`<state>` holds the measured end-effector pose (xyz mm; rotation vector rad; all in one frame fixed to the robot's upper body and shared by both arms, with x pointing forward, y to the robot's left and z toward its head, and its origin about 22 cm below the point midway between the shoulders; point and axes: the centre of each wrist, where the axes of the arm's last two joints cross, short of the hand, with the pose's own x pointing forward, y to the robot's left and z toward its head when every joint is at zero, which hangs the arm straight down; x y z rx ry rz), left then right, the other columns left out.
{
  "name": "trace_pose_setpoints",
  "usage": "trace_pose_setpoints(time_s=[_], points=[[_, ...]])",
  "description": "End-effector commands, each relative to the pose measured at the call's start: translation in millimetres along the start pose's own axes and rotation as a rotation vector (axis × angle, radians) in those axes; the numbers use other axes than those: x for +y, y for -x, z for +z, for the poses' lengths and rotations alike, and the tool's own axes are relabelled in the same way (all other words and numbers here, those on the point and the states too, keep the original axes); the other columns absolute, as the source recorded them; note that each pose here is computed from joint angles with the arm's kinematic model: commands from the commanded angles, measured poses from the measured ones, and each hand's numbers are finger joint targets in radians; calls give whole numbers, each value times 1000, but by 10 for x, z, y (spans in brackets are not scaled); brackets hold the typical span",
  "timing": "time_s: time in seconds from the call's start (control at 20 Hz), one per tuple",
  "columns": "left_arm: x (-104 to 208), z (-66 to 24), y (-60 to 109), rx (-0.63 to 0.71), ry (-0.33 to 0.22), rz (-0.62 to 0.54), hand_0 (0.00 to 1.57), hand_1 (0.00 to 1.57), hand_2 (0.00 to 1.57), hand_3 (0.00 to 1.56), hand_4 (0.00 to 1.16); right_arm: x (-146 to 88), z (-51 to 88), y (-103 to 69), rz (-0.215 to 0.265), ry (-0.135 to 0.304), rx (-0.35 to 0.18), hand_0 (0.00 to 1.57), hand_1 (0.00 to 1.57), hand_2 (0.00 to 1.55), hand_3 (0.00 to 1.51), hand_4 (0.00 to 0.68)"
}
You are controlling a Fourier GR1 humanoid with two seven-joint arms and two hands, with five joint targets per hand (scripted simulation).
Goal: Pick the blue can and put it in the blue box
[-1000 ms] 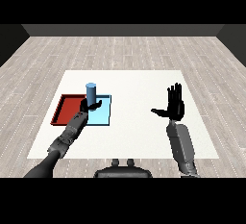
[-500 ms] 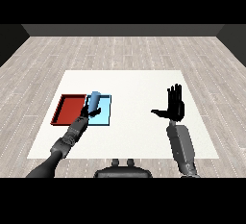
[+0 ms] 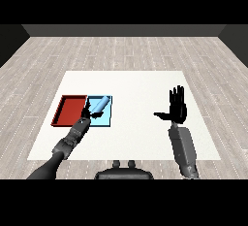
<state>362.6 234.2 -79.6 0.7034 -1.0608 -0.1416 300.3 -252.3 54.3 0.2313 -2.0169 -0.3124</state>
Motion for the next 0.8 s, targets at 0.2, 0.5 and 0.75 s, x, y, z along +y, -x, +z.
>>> trace_pose_setpoints(time_s=[0.2, 0.5, 0.75], points=[[54, -63, -330, -182, -178, 156, 0, 0, 0, 0, 0, 120, 43, 66, -21, -11, 10, 0, 0, 0, 0, 0], [-199, 164, -661, -589, 8, 465, 0, 0, 0, 0, 0, 227, -38, 16, -17, -50, 10, 0, 0, 0, 0, 0], [-69, 241, -662, -797, 144, 642, 0, 0, 0, 0, 0, 66, 80, 136, 33, -72, 65, 0, 0, 0, 0, 0]])
